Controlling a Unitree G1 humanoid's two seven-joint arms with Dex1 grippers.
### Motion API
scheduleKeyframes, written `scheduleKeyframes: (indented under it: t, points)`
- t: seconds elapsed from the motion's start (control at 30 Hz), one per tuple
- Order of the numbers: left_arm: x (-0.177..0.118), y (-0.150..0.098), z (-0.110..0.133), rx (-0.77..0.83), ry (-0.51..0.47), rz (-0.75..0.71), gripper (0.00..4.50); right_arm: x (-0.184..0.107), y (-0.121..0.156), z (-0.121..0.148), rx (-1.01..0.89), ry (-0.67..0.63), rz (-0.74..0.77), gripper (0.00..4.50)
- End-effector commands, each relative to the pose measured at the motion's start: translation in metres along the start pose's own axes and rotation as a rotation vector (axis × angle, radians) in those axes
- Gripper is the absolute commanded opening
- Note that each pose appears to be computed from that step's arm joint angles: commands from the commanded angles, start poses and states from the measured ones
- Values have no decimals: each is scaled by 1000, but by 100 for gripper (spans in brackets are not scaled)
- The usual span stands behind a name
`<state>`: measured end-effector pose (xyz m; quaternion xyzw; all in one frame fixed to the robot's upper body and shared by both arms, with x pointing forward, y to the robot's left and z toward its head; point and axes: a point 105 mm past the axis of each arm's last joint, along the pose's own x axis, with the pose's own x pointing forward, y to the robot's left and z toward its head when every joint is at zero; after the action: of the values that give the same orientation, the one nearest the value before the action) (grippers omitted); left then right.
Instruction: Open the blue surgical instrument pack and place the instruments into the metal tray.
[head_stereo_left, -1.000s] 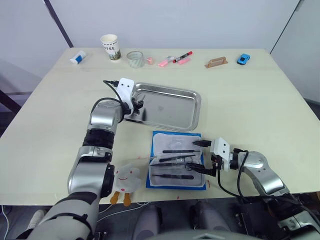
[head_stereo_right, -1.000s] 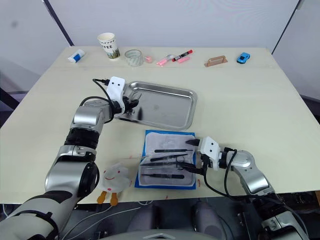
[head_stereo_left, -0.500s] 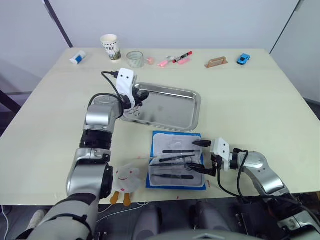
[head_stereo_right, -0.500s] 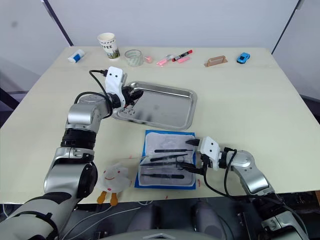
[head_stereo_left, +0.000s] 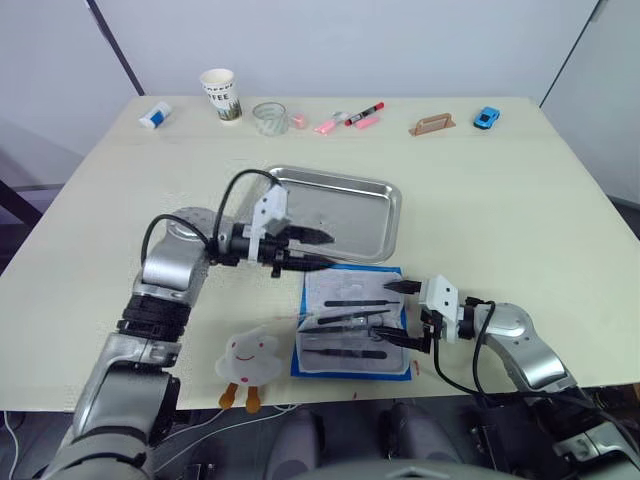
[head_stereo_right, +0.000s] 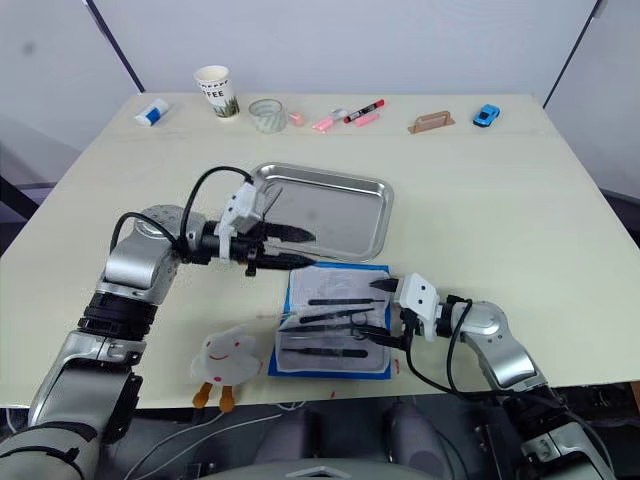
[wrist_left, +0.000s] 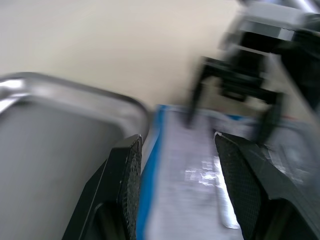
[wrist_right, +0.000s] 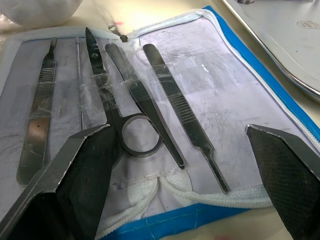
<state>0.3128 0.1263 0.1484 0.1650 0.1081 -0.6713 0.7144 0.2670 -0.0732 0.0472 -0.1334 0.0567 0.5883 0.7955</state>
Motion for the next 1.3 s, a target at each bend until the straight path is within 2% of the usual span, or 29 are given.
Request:
scheduleKeyframes:
  t: [0.03, 0.2, 0.33, 0.63, 1.3]
  points:
    - [0, -8, -1, 84, 49, -72, 245, -7, 15, -57, 105, 222, 0, 450]
    - [2, -11, -23, 147, 158, -131, 245, -9, 14, -57, 103, 226, 1, 450]
    - [5, -15, -36, 155, 197, -155, 245, -9, 14, -57, 102, 227, -1, 450]
    - [14, -21, -49, 145, 216, -150, 245, -9, 14, -57, 105, 226, -2, 450]
    - [24, -18, -54, 146, 194, -117, 245, -8, 14, -57, 104, 225, -1, 450]
